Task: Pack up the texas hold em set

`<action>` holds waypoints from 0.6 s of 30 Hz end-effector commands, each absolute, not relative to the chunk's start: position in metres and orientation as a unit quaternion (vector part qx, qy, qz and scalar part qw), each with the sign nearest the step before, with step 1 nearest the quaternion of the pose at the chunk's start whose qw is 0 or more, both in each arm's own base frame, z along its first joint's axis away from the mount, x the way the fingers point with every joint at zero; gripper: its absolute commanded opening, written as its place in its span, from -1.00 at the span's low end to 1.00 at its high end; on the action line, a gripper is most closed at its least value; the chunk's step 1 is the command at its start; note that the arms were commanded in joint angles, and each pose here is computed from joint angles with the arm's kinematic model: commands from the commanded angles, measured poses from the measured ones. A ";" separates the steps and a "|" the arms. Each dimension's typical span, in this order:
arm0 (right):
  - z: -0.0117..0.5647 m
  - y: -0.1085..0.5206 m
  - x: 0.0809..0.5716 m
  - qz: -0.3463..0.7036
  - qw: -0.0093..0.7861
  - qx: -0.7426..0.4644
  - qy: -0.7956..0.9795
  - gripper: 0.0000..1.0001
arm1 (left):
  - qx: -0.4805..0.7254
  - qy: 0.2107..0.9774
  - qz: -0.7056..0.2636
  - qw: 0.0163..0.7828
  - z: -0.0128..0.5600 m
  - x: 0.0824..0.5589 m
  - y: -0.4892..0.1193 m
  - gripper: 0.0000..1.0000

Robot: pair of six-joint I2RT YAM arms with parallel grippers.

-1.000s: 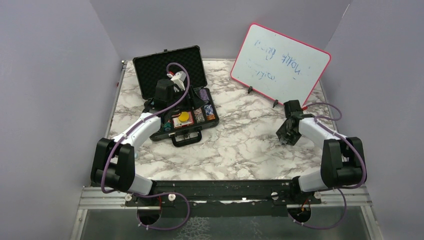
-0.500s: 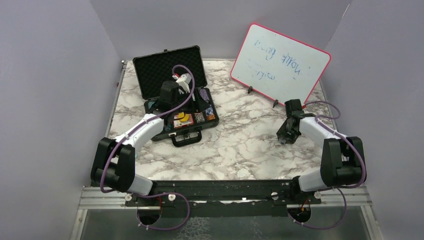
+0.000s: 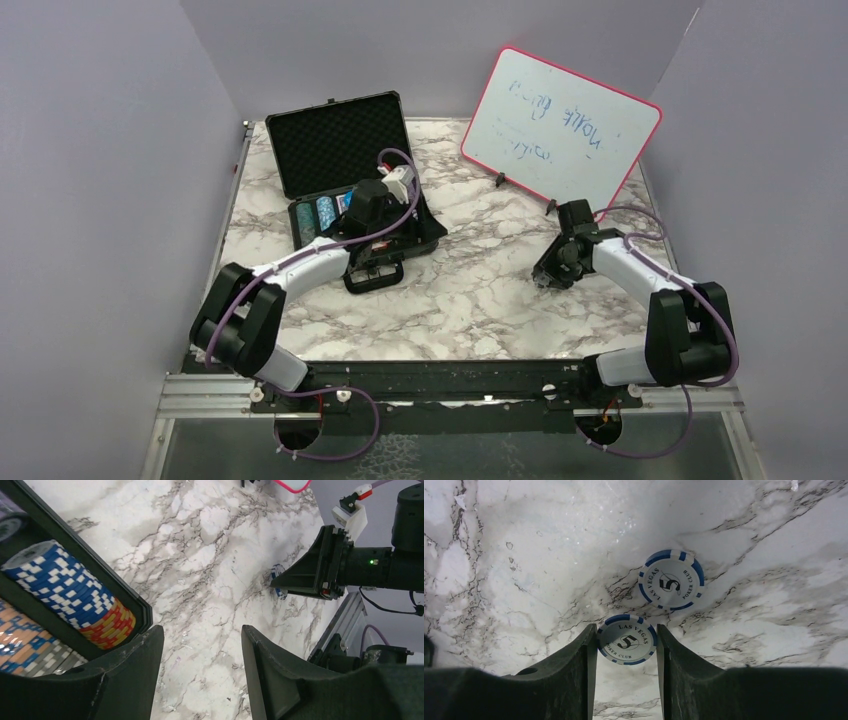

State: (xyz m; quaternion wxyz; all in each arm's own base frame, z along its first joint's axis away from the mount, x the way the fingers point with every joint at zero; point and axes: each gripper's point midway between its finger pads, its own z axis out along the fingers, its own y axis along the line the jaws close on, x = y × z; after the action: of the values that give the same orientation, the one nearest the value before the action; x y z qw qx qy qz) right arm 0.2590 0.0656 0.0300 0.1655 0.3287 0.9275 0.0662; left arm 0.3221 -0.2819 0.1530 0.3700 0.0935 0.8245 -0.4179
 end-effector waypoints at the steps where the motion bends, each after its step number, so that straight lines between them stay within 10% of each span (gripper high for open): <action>1: 0.036 0.064 0.266 0.056 0.179 0.345 0.920 -0.61 | 0.085 0.819 -0.433 0.367 0.150 0.326 -0.297 0.23; 11: 0.055 0.022 0.281 -0.051 0.237 0.342 0.908 -0.56 | 0.098 0.816 -0.451 0.349 0.149 0.324 -0.311 0.23; 18: 0.067 0.082 0.293 0.115 0.215 0.343 0.907 -0.56 | 0.131 0.802 -0.474 0.337 0.149 0.315 -0.339 0.27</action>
State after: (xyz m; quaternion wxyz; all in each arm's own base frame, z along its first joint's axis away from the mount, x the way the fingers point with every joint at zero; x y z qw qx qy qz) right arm 0.2792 0.0445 0.0472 0.2130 0.3396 0.9161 0.0053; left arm 0.3178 -0.3128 0.1321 0.3297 0.0980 0.8284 -0.4421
